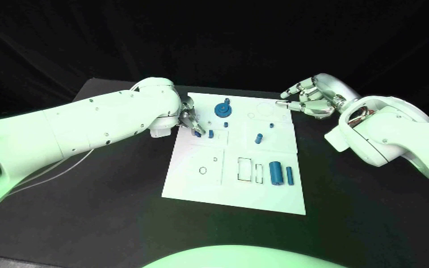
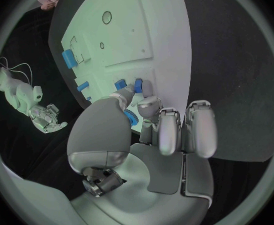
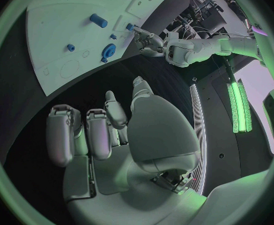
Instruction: Assemble the parts on the task board
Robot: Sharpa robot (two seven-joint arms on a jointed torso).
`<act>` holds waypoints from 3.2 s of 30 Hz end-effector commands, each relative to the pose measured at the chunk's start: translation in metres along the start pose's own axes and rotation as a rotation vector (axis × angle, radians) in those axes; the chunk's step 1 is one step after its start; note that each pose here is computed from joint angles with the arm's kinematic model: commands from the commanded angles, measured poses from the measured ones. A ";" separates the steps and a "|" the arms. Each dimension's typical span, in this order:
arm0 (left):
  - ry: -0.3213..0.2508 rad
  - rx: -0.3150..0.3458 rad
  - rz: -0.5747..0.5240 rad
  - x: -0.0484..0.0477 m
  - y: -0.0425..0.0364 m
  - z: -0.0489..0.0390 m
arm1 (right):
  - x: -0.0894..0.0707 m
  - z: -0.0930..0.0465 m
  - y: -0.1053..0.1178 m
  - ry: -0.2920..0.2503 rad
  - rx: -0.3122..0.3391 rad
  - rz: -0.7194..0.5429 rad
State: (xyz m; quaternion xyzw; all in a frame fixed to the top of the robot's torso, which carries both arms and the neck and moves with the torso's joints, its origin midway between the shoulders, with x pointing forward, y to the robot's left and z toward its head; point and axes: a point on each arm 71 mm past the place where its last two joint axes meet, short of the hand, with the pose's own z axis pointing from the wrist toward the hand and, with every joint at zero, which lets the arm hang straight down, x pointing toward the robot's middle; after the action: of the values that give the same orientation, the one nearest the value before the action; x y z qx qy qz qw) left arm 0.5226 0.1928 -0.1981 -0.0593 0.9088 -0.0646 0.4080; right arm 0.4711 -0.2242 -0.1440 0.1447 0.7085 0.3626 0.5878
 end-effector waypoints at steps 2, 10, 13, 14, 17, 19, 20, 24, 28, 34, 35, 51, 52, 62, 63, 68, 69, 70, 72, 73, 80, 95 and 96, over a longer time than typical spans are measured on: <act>-0.011 -0.005 0.015 -0.0004 -0.0016 -0.0002 | 0.001 0.000 0.001 0.009 -0.008 -0.004; -0.015 -0.012 0.026 -0.0007 -0.0014 0.0000 | 0.001 0.000 0.001 0.009 -0.008 -0.004; -0.013 -0.011 0.029 -0.0005 -0.0019 0.0000 | 0.001 0.000 0.001 0.009 -0.008 -0.004; -0.012 -0.011 0.029 -0.0004 -0.0021 0.0000 | 0.001 0.000 0.001 0.009 -0.008 -0.004; -0.008 -0.010 0.031 0.0000 -0.0028 0.0000 | 0.001 0.000 0.001 0.009 -0.008 -0.004; -0.004 -0.010 0.033 0.0003 -0.0031 0.0000 | 0.001 0.000 0.001 0.010 -0.008 -0.004; -0.002 -0.010 0.034 0.0004 -0.0031 0.0000 | 0.001 0.000 0.001 0.010 -0.008 -0.004; 0.010 -0.011 0.039 0.0013 -0.0035 0.0002 | 0.001 0.000 0.001 0.010 -0.007 -0.005; 0.018 -0.013 0.042 0.0017 -0.0038 0.0005 | 0.001 0.000 0.001 0.010 -0.007 -0.005; 0.020 -0.016 0.042 0.0016 -0.0040 0.0013 | 0.001 0.000 0.001 0.010 -0.008 -0.005; 0.020 -0.016 0.042 0.0016 -0.0040 0.0015 | 0.001 0.000 0.001 0.010 -0.008 -0.005; 0.015 -0.029 0.022 0.0005 -0.0041 0.0045 | 0.001 -0.001 0.001 0.008 -0.008 -0.004; 0.015 -0.030 0.022 0.0004 -0.0039 0.0046 | 0.001 -0.001 0.001 0.007 -0.008 -0.004; 0.013 -0.034 0.019 0.0004 -0.0035 0.0046 | 0.000 -0.001 0.000 0.007 -0.008 -0.004; 0.013 -0.033 0.019 0.0005 -0.0037 0.0045 | 0.000 -0.001 0.000 0.006 -0.008 -0.004; 0.010 -0.026 0.018 0.0009 -0.0054 0.0037 | 0.000 -0.001 0.000 0.007 -0.007 -0.004; 0.009 -0.025 0.018 0.0010 -0.0057 0.0036 | 0.000 -0.001 0.000 0.007 -0.008 -0.004; 0.008 -0.023 0.017 0.0011 -0.0061 0.0033 | 0.000 -0.001 0.000 0.007 -0.008 -0.004; 0.007 -0.021 0.017 0.0013 -0.0068 0.0028 | 0.000 -0.001 0.000 0.007 -0.008 -0.004; 0.006 -0.020 0.016 0.0014 -0.0071 0.0026 | 0.000 -0.001 0.000 0.007 -0.007 -0.005; 0.005 -0.019 0.017 0.0020 -0.0082 0.0015 | 0.000 -0.001 0.000 0.008 -0.007 -0.005; 0.003 -0.037 0.014 0.0006 -0.0026 0.0021 | 0.000 -0.001 0.000 0.008 -0.005 -0.005; 0.001 -0.037 0.013 0.0005 -0.0022 0.0019 | 0.000 -0.001 0.000 0.008 -0.005 -0.005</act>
State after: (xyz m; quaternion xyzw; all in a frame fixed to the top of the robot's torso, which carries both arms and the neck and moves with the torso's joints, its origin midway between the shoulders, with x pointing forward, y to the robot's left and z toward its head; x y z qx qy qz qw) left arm 0.5242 0.1898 -0.1996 -0.0553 0.9103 -0.0524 0.4069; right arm 0.4707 -0.2255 -0.1440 0.1453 0.7085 0.3619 0.5882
